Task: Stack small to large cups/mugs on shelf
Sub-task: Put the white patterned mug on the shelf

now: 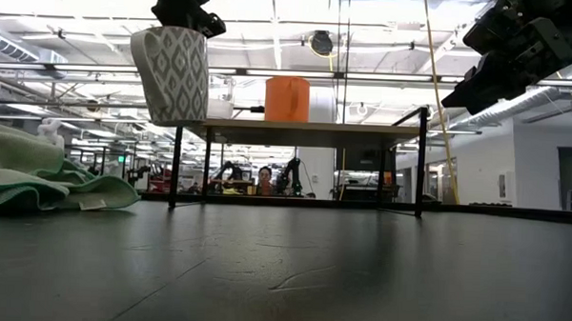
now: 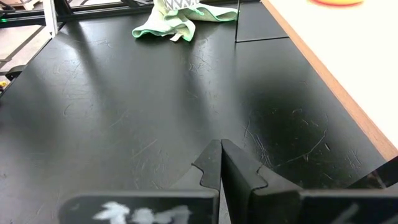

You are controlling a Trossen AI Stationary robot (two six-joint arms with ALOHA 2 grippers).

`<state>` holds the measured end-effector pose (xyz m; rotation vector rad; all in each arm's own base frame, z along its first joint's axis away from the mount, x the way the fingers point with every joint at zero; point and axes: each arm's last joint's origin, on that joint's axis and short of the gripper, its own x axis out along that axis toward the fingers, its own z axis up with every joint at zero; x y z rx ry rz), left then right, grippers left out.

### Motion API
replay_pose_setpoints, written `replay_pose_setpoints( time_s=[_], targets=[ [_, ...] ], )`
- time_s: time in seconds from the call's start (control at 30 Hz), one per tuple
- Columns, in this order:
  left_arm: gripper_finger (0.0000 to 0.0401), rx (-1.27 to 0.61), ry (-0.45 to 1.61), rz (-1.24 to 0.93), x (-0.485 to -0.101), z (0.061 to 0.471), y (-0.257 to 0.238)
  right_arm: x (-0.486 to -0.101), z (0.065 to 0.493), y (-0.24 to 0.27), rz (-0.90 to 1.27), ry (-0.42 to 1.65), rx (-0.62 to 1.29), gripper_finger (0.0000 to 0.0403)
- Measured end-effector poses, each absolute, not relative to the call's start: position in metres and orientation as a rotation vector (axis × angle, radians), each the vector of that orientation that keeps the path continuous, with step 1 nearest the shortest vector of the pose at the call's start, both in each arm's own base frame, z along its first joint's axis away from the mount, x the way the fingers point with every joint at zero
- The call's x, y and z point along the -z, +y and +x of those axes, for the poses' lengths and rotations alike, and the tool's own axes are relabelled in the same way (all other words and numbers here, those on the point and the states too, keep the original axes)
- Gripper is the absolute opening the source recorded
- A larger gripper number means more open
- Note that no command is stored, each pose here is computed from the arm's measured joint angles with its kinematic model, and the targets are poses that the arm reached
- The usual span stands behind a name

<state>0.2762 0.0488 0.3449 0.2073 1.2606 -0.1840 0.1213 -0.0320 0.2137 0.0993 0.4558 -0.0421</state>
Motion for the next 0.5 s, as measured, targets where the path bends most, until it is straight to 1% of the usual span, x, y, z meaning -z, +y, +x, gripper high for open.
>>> replay_pose_setpoints(
  time_s=[0.5],
  targets=[
    [0.0010, 0.170, 1.257, 0.202, -0.3442, 0.2767, 0.0551, -0.2143, 0.1216, -0.0321, 0.096, 0.449, 0.042, 0.0000]
  ],
)
